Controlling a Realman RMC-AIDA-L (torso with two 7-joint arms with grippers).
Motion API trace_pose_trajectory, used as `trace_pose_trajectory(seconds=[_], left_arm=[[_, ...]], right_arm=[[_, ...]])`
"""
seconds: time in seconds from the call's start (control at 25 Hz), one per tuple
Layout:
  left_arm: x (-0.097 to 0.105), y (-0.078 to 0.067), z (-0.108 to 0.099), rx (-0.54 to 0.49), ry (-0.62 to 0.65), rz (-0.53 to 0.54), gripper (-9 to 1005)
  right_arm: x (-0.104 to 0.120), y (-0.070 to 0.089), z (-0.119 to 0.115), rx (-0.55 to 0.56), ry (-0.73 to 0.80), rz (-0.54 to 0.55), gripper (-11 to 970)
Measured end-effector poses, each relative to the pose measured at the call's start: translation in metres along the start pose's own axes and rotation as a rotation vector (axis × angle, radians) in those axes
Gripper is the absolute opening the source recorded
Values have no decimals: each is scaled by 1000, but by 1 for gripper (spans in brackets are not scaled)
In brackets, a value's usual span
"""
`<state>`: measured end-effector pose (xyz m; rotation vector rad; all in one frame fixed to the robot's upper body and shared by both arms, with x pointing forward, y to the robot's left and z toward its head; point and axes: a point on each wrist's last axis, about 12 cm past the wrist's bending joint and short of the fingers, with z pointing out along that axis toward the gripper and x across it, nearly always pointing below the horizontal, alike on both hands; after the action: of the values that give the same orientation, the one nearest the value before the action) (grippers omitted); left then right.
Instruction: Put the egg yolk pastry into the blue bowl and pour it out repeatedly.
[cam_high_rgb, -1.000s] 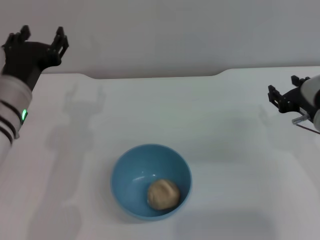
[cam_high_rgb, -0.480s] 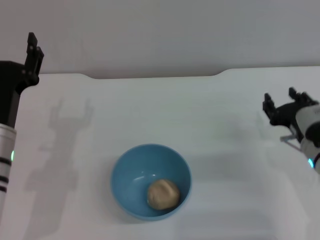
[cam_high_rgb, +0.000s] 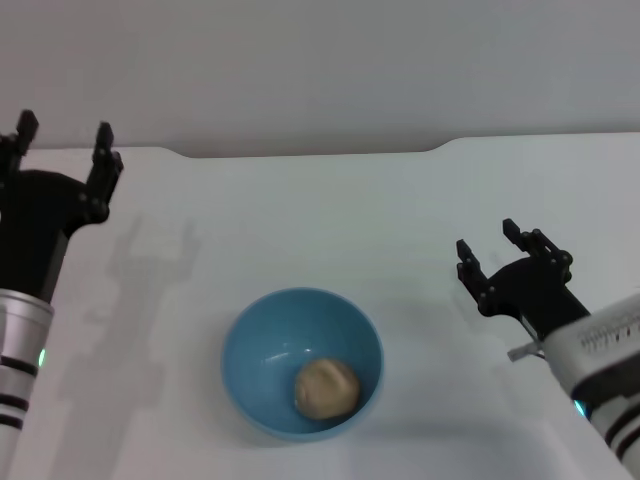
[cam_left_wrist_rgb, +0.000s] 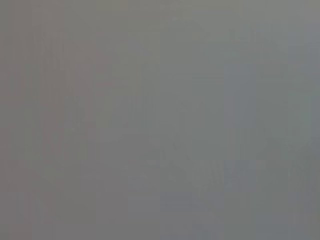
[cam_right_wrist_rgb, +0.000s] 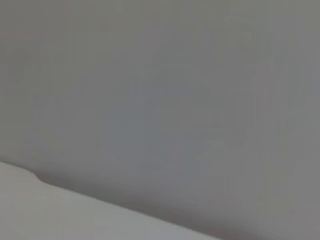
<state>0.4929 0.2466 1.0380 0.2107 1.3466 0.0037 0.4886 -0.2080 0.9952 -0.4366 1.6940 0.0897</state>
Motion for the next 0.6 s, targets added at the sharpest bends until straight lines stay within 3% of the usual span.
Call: trace_pose_trajectory(seconds=[0.32,0.6], left_arm=[[12,4,-7,-36,91,-15,716],[14,6,-8,-54,108,-24,716]], right_arm=[[3,-15,-15,142,-45,-2,552],[6,-17,-18,162,-41,-14,552]])
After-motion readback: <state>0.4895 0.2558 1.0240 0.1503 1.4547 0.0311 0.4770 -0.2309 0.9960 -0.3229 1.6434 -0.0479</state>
